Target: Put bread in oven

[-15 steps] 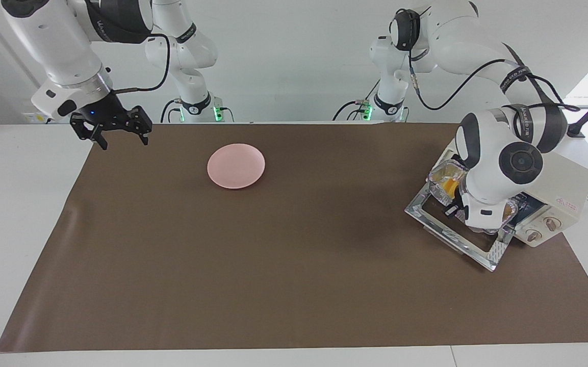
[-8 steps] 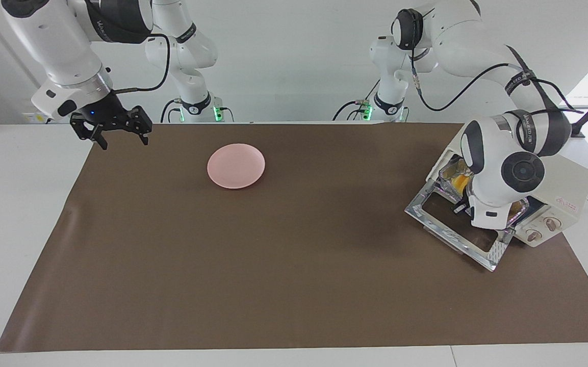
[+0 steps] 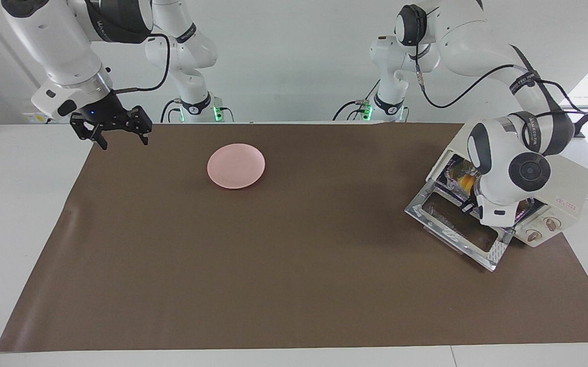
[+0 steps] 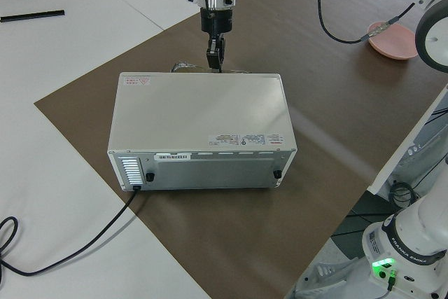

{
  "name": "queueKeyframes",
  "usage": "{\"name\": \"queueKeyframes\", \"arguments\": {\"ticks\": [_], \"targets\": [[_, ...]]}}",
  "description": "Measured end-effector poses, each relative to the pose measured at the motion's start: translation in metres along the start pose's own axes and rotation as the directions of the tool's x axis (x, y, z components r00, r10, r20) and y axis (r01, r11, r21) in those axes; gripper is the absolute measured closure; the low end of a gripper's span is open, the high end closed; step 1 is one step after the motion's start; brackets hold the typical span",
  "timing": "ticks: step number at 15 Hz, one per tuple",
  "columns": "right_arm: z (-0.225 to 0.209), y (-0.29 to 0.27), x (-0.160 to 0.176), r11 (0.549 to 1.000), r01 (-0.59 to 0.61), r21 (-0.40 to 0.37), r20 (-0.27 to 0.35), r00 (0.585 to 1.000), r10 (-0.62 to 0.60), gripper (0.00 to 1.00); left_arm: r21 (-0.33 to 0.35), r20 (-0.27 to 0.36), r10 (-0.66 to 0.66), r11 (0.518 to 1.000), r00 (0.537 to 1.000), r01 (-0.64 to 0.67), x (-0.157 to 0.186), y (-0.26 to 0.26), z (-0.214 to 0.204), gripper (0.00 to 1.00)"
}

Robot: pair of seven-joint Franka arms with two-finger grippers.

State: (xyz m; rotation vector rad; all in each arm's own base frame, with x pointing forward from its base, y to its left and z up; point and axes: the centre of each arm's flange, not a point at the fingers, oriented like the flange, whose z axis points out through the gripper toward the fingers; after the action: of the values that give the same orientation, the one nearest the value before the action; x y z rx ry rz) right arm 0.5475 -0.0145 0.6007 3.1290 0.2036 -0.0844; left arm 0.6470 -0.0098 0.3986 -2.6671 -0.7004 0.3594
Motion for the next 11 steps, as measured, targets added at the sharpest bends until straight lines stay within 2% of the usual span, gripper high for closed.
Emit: {"name": "queueKeyframes", "arguments": {"ticks": [5,11], "targets": [[0.0,0.0,0.0,1.0,0.0,0.002,0.0,1.0,0.0,0.0,0.013,0.005,-0.015,1.0,1.0,0.015,0.003,-0.011,0.007,0.99],[0.0,-0.001,0.0,1.0,0.001,0.003,-0.001,1.0,-0.001,0.0,0.0,-0.02,-0.008,1.0,1.0,0.008,0.004,-0.012,0.01,0.96]]}}
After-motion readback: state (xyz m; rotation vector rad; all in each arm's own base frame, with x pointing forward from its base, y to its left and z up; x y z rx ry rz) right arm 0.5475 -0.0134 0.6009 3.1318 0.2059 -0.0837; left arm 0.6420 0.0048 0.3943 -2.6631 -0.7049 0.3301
